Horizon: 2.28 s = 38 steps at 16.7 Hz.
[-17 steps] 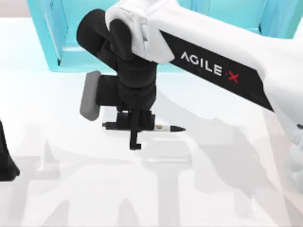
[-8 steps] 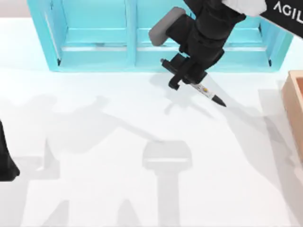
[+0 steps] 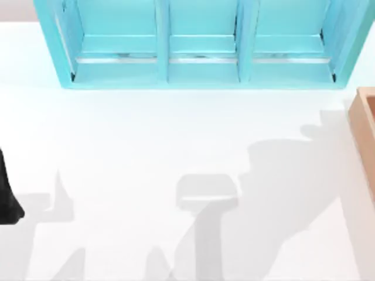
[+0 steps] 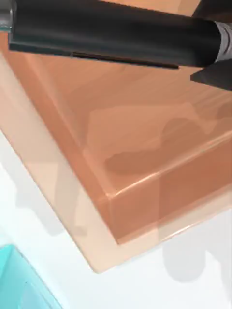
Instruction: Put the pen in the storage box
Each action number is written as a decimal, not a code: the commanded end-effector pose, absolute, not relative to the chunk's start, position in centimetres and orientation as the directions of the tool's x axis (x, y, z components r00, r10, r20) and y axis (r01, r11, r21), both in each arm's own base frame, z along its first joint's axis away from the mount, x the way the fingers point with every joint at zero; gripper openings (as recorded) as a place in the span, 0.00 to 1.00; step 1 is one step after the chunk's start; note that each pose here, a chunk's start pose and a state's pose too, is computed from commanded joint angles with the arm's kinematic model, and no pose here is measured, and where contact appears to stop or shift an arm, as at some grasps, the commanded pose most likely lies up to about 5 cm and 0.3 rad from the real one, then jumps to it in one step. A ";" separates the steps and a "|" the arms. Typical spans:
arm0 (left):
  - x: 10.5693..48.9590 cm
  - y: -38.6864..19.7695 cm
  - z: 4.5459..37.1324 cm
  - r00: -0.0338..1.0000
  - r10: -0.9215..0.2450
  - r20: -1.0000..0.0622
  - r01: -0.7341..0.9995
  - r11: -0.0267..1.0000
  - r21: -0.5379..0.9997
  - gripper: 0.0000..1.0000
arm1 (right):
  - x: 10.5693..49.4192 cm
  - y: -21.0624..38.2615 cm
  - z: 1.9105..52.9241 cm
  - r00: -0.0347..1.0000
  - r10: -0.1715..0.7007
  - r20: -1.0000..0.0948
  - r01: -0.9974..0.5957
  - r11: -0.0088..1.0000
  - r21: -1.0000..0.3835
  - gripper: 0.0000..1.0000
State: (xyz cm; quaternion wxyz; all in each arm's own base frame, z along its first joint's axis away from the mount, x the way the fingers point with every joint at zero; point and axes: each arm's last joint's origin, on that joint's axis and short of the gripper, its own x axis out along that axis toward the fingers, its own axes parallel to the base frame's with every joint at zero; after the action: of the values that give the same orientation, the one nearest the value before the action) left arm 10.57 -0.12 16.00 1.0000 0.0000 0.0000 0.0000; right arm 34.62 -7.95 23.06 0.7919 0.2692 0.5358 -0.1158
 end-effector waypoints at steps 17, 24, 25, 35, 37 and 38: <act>10.6 -0.1 16.0 1.000 0.000 0.000 0.000 1.000 0.000 1.00 | 18.7 -16.9 19.4 0.620 0.009 -0.784 0.784 0.008 0.620 0.00; 10.6 -0.1 16.0 1.000 0.000 0.000 0.000 1.000 0.000 1.00 | 21.4 -14.1 16.9 0.602 0.057 -0.796 0.791 0.089 0.605 0.00; 10.6 -0.1 16.0 1.000 0.000 0.000 0.000 1.000 0.000 1.00 | 21.6 -13.9 16.4 0.598 0.051 -0.800 0.795 0.084 0.601 0.00; 10.6 -0.1 16.0 1.000 0.000 0.000 0.000 1.000 0.000 1.00 | 21.9 -13.8 15.3 0.622 -0.002 -0.783 0.783 -0.007 0.622 0.00; 10.6 -0.1 16.0 1.000 0.000 0.000 0.000 1.000 0.000 1.00 | 21.9 -13.8 15.3 0.622 -0.002 -0.783 0.783 -0.007 0.622 0.08; 10.6 -0.1 16.0 1.000 0.000 0.000 0.000 1.000 0.000 1.00 | 21.9 -13.8 15.3 0.622 -0.002 -0.783 0.783 -0.007 0.622 0.15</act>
State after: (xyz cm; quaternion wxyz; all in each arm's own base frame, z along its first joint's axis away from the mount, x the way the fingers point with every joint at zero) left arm 10.57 -0.12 16.00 1.0000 0.0000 0.0000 0.0000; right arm 21.88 -13.82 15.29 0.6350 0.6387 0.3057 -0.3090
